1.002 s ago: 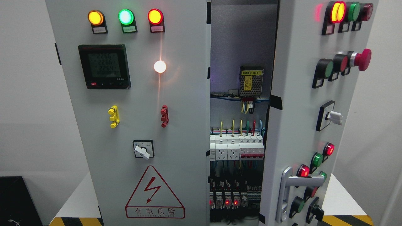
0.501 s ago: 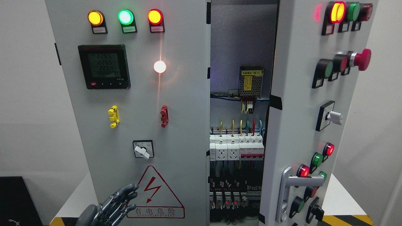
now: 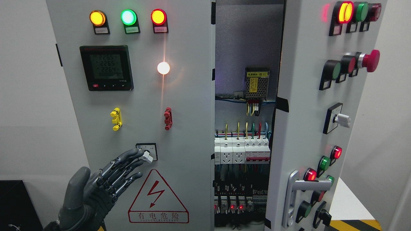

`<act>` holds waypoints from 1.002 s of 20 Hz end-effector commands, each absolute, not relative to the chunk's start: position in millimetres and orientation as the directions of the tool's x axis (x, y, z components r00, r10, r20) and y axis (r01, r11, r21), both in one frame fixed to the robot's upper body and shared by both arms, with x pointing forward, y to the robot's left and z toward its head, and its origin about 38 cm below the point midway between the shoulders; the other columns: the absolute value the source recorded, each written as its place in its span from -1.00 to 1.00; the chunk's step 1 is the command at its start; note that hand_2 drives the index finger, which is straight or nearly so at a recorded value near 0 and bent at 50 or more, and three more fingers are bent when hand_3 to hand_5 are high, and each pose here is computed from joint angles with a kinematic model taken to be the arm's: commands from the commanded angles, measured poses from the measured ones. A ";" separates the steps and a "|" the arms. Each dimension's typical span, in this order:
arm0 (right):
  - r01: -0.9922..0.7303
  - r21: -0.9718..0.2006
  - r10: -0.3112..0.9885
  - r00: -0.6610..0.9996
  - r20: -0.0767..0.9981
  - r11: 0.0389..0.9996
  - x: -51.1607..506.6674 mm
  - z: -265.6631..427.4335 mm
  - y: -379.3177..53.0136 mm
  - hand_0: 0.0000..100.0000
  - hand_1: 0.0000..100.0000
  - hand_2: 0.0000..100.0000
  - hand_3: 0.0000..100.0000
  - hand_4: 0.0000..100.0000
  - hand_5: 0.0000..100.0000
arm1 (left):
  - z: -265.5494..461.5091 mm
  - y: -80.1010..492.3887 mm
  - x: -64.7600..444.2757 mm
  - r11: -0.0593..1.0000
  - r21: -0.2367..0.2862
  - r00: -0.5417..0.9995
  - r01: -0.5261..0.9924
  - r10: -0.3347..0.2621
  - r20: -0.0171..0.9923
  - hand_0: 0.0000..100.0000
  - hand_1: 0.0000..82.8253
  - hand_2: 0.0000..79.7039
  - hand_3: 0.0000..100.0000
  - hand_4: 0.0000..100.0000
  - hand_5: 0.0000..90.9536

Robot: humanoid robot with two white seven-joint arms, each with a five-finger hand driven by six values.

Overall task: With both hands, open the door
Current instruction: 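Raise the left hand toward the gap beside the open door edge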

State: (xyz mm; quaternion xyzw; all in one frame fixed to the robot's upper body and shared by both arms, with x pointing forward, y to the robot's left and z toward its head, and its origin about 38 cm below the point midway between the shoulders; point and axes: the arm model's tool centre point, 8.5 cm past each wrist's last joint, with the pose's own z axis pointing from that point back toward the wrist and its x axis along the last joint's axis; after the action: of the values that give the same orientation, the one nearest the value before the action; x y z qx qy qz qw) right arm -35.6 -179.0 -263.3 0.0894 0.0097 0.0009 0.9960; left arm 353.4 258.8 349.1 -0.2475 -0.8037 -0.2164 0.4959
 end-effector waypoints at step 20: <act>0.000 0.178 0.004 1.000 -0.019 0.984 -35.7 -263.3 -179.0 -0.62 -1.00 -1.00 -1.00 -1.00 -1.00 | 420.5 95.9 375.6 0.447 0.048 -0.182 0.893 0.262 0.948 -1.00 -1.00 -1.00 -1.00 -1.00 -1.00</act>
State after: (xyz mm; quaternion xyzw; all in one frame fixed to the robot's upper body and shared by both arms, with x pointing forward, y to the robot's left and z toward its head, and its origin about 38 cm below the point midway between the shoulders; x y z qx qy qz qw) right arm -35.6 -178.8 -263.3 0.0895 0.0097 0.0010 0.9959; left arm 364.5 165.4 426.3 -0.3509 -0.7496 -0.2983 0.4753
